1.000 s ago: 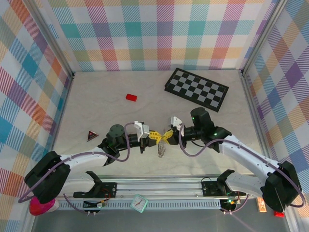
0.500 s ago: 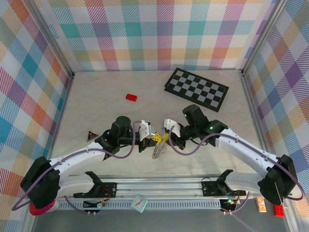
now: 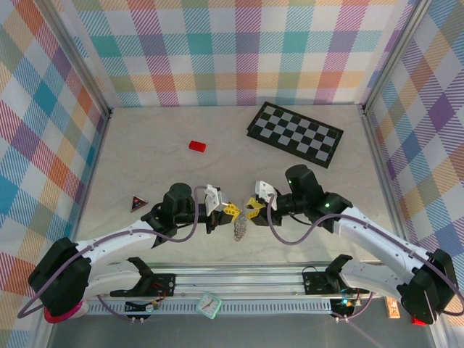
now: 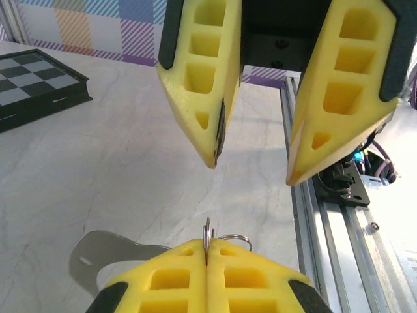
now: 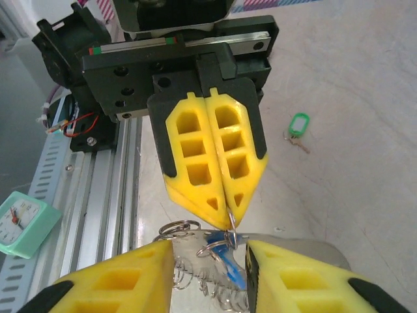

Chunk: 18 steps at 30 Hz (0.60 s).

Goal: Put the keys on the keyring

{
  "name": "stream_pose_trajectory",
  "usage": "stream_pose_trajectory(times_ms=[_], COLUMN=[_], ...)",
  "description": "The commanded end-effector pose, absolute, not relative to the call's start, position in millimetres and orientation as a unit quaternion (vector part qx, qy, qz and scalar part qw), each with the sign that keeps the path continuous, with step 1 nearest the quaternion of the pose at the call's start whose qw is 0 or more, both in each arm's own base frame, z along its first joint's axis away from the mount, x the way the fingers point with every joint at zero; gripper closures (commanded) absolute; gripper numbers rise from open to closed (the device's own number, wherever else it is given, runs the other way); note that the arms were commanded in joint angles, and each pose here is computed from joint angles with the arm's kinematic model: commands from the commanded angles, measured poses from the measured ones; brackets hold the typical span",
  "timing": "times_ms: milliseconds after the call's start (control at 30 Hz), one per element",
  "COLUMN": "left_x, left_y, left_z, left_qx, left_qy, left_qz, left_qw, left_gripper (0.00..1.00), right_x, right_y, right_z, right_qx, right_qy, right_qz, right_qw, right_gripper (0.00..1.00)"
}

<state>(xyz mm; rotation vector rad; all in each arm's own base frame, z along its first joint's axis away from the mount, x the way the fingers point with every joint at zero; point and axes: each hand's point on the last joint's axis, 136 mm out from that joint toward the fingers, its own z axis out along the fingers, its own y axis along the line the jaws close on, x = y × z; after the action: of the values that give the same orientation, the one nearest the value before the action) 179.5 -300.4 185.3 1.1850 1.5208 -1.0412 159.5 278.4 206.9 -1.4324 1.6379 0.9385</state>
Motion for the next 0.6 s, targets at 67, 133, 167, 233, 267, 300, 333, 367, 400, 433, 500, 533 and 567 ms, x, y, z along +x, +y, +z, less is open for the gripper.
stream_pose_trajectory(times_ms=[67, 133, 167, 233, 267, 300, 333, 367, 400, 433, 500, 533, 567], left_x=[176.9, 175.1, 174.3, 173.4, 173.1, 172.9, 172.9, 172.9, 173.2, 173.5, 174.0, 174.5, 174.7], left_y=[-302.5, -302.3, -302.2, -302.1, -302.2, -302.3, -302.7, -302.9, -303.1, -303.4, -303.8, -303.8, -304.0], left_z=[217.9, 220.7, 221.5, 223.3, 224.2, 224.1, 224.0, 224.5, 224.1, 224.1, 224.5, 224.7, 224.2], left_qx=[0.467, 0.464, 0.462, 0.460, 0.459, 0.457, 0.457, 0.456, 0.455, 0.454, 0.453, 0.453, 0.452], left_qy=[0.566, 0.557, 0.553, 0.547, 0.545, 0.544, 0.543, 0.543, 0.543, 0.542, 0.542, 0.541, 0.542], left_qz=[-0.451, -0.458, -0.461, -0.466, -0.468, -0.470, -0.472, -0.473, -0.474, -0.475, -0.476, -0.476, -0.477], left_qw=[0.509, 0.515, 0.517, 0.522, 0.523, 0.523, 0.523, 0.523, 0.523, 0.523, 0.524, 0.525, 0.524], left_gripper=[1.00, 1.00, 1.00, 1.00, 1.00, 1.00, 1.00, 1.00, 1.00, 1.00, 1.00, 1.00, 1.00], right_x=[158.3, 163.5, 166.9, 170.7, 171.7, 172.9, 172.3, 172.4, 171.6, 170.9, 170.7, 170.9, 171.0], right_y=[277.4, 277.0, 277.0, 278.5, 279.6, 280.8, 282.3, 283.8, 285.0, 286.2, 288.2, 288.8, 289.7], right_z=[224.8, 222.0, 221.6, 221.4, 220.9, 221.1, 220.7, 221.2, 221.0, 221.0, 220.7, 219.6, 219.2], right_qx=[-0.538, -0.529, -0.523, -0.516, -0.514, -0.513, -0.514, -0.513, -0.514, -0.515, -0.514, -0.513, -0.513], right_qy=[0.620, 0.629, 0.632, 0.636, 0.638, 0.638, 0.637, 0.635, 0.634, 0.632, 0.631, 0.632, 0.632], right_qz=[0.389, 0.382, 0.378, 0.379, 0.380, 0.382, 0.387, 0.391, 0.395, 0.400, 0.406, 0.408, 0.410], right_qw=[0.418, 0.423, 0.428, 0.431, 0.429, 0.429, 0.426, 0.424, 0.421, 0.418, 0.415, 0.413, 0.411], right_gripper=[0.68, 0.72, 0.74, 0.78, 0.79, 0.80, 0.80, 0.79, 0.79, 0.78, 0.78, 0.78, 0.78])
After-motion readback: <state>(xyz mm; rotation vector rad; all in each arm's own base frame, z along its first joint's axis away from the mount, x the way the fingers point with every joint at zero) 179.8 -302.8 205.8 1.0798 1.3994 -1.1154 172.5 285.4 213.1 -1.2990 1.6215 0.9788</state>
